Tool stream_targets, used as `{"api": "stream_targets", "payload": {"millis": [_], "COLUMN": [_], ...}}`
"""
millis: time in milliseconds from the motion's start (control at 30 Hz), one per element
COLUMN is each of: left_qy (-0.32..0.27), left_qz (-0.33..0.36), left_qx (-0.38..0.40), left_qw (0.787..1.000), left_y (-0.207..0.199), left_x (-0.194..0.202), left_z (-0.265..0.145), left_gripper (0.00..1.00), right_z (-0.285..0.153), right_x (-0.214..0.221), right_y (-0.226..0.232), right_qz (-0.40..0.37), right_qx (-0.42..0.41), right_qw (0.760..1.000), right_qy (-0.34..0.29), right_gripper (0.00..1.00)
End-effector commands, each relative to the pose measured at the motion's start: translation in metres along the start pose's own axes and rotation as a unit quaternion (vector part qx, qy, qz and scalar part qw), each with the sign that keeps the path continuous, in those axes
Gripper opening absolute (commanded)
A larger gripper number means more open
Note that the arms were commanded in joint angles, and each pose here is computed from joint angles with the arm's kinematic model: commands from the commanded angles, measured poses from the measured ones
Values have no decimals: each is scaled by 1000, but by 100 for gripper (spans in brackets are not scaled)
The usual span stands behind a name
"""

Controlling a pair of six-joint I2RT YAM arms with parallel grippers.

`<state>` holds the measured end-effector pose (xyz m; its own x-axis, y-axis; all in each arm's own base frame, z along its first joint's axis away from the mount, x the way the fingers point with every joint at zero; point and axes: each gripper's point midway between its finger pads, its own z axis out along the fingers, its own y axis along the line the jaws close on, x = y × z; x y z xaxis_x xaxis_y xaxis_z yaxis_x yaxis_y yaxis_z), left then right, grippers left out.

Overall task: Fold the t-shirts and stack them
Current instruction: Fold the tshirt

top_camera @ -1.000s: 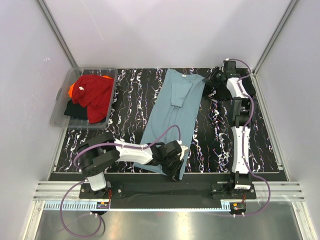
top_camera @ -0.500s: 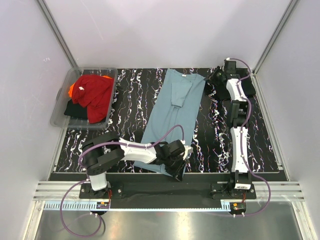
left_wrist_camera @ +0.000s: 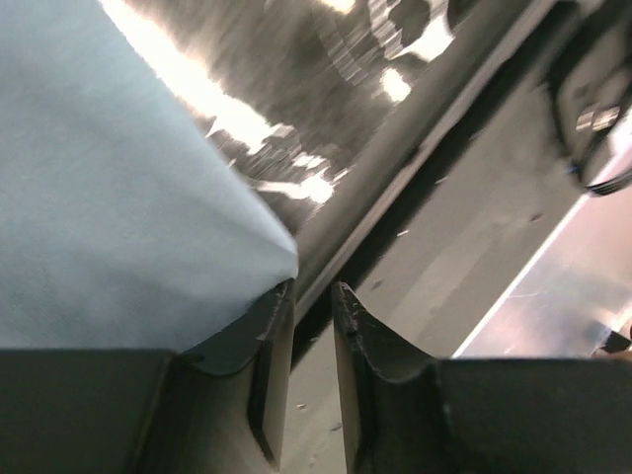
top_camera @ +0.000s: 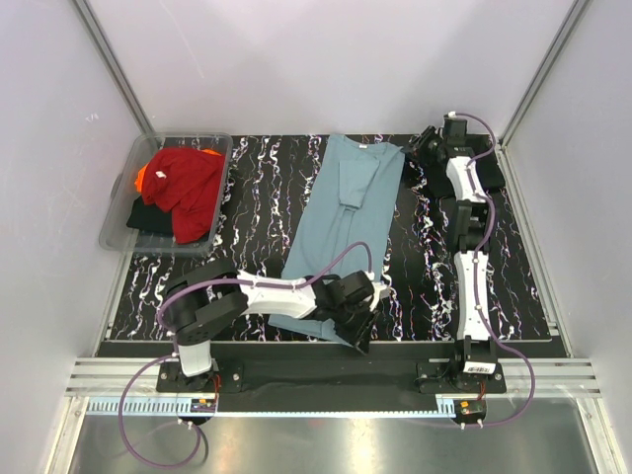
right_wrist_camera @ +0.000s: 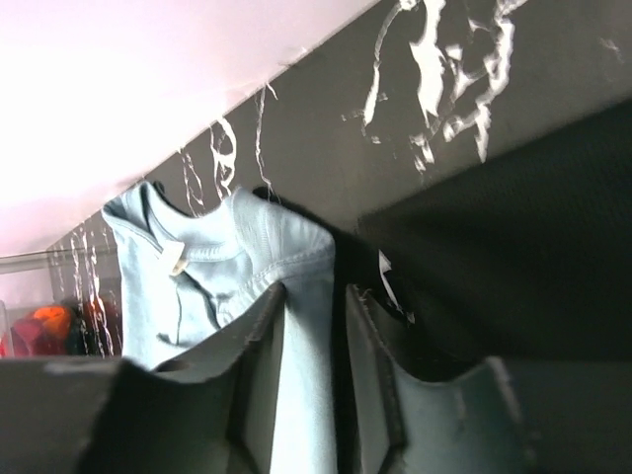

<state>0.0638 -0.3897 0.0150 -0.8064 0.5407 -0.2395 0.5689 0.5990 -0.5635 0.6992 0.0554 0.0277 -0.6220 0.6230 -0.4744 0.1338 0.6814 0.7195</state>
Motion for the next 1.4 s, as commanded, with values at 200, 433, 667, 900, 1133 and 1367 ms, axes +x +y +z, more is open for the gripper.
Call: {"api": "stream_targets", "payload": {"millis": [200, 433, 667, 900, 1133, 1367], "left_qy": [-83, -120, -171, -147, -135, -130], "left_qz": [46, 23, -85, -136, -187, -211], "left_qx": [24, -34, -194, -237, -206, -215], "left_qw": [995, 992, 962, 951, 951, 944], "left_y": [-37, 17, 138, 171, 175, 187], "left_x": [-55, -49, -35, -15, 8, 18], "left_z": [-88, -136, -198, -190, -161, -148], "left_gripper": [38, 42, 46, 52, 55, 55], "right_z": [-93, -196, -296, -355, -376, -384], "right_x": [-2, 96, 267, 377, 431, 455], "right_y": [19, 31, 52, 45, 48, 35], "right_qz": [19, 52, 47, 43, 40, 43], "right_qx": [83, 153, 170, 182, 196, 209], "right_qw": [996, 985, 968, 954, 944, 940], "right_qy": [0, 57, 176, 235, 262, 265], "right_gripper": [46, 46, 42, 43, 43, 45]}}
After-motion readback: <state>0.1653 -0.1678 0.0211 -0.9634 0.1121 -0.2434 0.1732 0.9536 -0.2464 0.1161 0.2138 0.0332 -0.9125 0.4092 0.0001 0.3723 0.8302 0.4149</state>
